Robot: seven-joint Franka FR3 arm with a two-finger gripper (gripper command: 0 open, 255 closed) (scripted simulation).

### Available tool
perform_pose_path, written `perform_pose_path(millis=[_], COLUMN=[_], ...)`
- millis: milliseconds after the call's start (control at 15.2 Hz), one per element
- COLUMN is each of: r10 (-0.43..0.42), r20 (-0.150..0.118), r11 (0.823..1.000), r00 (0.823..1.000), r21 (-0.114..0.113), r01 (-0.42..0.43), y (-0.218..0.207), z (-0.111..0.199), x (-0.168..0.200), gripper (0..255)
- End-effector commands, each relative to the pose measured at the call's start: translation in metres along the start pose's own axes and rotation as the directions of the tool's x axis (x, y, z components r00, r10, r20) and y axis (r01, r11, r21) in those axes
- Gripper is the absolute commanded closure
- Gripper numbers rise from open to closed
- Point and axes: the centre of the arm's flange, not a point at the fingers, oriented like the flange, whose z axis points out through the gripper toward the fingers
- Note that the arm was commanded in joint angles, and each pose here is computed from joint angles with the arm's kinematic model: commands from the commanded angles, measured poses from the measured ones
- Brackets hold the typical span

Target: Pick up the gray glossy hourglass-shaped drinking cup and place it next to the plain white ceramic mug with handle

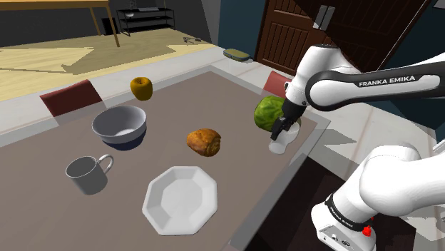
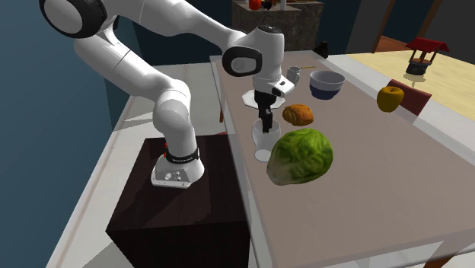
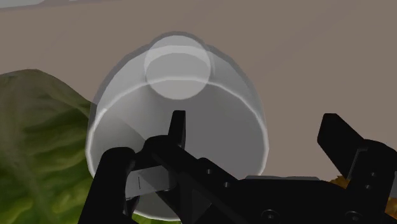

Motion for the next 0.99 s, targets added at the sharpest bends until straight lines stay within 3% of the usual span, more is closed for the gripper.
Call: perform_pose_path(millis=[0,66,132,726,924], r10=[0.0,0.0,0.0,0.0,0.0], r20=[0.0,0.0,0.0,0.0,0.0], r11=[1.0,1.0,1.0,1.0,1.0], r00=[1.0,1.0,1.0,1.0,1.0], r21=[0.0,0.0,0.0,0.0,0.0], r01=[0.0,0.0,0.0,0.0,0.0], y=[0.0,0.0,0.0,0.0,-0.001], z=[0.0,0.0,0.0,0.0,-0.016], x=[0.0,0.0,0.0,0.0,0.001], gripper=[0,0,255,255,255])
